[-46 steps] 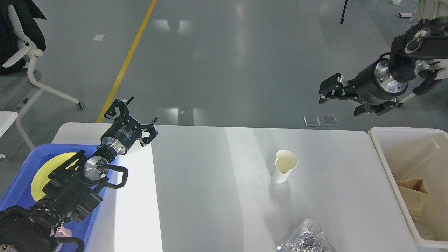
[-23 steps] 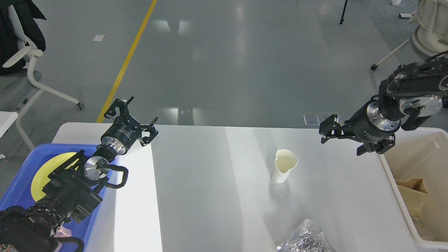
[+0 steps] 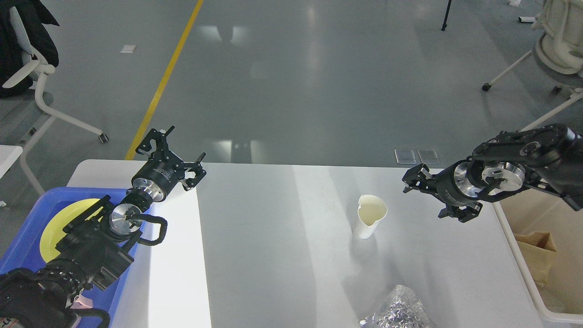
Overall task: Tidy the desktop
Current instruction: 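Move the right gripper to the white paper cup, then close the right gripper on the paper cup's rim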
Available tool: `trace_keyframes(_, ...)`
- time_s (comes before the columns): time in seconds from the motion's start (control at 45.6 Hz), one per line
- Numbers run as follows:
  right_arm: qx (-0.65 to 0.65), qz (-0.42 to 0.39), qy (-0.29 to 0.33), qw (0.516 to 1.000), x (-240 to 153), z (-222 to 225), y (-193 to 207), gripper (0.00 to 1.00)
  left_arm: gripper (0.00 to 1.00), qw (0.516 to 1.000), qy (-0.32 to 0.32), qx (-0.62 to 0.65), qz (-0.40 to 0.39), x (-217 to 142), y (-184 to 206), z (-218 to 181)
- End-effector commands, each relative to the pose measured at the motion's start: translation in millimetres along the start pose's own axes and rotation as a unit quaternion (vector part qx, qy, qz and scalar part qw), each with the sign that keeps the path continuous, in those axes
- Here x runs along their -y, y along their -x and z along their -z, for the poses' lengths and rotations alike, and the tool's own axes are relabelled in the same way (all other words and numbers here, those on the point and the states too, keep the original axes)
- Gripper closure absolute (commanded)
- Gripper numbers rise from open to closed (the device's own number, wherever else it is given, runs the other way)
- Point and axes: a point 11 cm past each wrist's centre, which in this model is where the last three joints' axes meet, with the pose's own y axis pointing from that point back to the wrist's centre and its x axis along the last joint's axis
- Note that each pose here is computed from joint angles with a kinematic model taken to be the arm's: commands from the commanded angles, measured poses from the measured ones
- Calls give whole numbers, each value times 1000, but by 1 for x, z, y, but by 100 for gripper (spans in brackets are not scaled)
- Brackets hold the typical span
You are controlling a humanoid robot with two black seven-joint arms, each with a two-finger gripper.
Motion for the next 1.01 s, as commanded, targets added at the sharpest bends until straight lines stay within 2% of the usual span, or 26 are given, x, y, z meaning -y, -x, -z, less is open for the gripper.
trace_keyframes(0.0,-7,5,1,1000,18,9,15,0,1,1000,0,0,0,0,0,0)
trace_keyframes(0.153,-10,10,-4,1000,31,20,30,0,1,1000,0,0,1,1,1,0)
trace_keyframes(0.482,-10,25,7,1000,46,11,47,0,1,1000,0,0,0,0,0,0)
trace_keyframes(0.613,-2,-3,11,1000,57,8,53,0,1,1000,0,0,0,0,0,0)
trace_keyframes(0.701,5,-25,8,1000,62,10,57,5,1,1000,0,0,0,0,0,0)
trace_keyframes(0.745,7,-32,7,999,64,12,59,13,1,1000,0,0,1,1,1,0)
trace_keyframes(0.789,7,-41,5,999,65,14,60,30,1,1000,0,0,1,1,1,0)
trace_keyframes(0.833,6,-43,6,999,66,15,60,42,1,1000,0,0,1,1,1,0)
trace_keyframes(0.898,6,-44,5,999,65,15,59,46,1,1000,0,0,1,1,1,0)
trace_keyframes(0.942,6,-43,5,999,65,14,59,54,1,1000,0,0,1,1,1,0)
trace_keyframes(0.964,7,-42,6,999,65,14,59,64,1,1000,0,0,0,0,0,0)
trace_keyframes(0.986,7,-42,6,999,65,14,59,78,1,1000,0,0,0,0,0,0)
